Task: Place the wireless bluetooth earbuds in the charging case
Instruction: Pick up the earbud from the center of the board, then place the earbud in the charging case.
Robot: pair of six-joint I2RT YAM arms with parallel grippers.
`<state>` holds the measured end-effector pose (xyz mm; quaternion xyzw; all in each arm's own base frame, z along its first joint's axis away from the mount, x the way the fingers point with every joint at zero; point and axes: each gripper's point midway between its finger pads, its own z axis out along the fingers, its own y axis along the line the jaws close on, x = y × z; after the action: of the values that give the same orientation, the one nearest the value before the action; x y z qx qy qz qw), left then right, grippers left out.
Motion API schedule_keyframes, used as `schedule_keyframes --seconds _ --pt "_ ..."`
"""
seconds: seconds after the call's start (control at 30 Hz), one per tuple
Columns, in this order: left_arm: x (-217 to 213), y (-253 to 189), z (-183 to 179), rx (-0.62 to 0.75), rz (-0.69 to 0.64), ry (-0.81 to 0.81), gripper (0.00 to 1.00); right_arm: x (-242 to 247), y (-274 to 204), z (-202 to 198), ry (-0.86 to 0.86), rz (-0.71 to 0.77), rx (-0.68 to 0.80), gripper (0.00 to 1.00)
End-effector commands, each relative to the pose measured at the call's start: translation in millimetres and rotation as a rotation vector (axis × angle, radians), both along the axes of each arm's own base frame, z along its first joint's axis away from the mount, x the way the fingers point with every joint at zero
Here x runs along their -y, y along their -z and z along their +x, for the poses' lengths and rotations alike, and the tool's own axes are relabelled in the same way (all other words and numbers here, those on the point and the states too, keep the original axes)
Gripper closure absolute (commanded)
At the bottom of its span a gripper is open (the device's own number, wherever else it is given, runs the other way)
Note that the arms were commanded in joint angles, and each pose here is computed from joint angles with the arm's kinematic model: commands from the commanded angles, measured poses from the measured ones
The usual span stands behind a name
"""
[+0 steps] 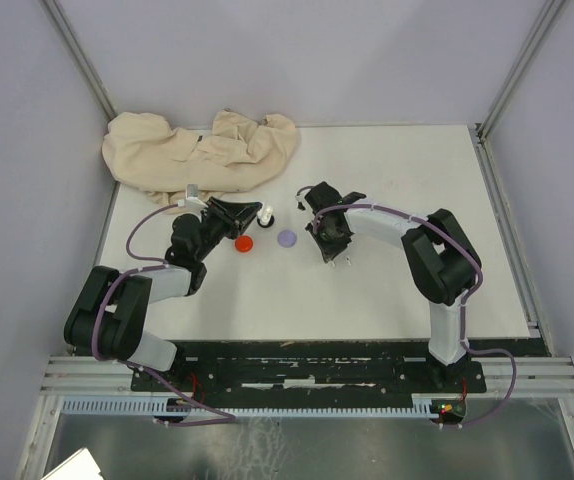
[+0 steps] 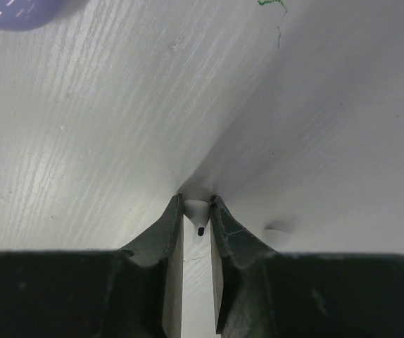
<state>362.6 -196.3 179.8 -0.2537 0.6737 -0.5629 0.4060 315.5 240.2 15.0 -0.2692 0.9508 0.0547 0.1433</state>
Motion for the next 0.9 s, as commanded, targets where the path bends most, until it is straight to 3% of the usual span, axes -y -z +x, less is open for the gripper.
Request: schedule_keyframes --seconds 0.0,0.17,0.5,0.63,0.87 --pt "0.2 -19.3 0.7 0.045 -0.049 0.008 0.97 -6.8 -15.4 11.9 -0.01 0.008 0.053 0.81" --pt "2.2 -21.2 2.6 0.043 -0.049 0.018 0.97 -23.1 -73.6 36.5 -0.012 0.159 0.271 0.93" --pt "34.2 -21.3 2.9 -0.011 -0.106 0.158 0.97 -45.4 -220.5 44.4 -0.081 0.591 0.792 0.95" --pt "52.6 -23.1 0.4 -0.031 -0.154 0.225 0.97 -48.8 -240.5 35.9 -0.126 0.67 0.906 0.98" --pt "76.7 -27.5 -3.1 -0.045 -0.22 0.302 0.97 -66.9 -243.0 18.6 -0.275 0.672 1.044 0.98"
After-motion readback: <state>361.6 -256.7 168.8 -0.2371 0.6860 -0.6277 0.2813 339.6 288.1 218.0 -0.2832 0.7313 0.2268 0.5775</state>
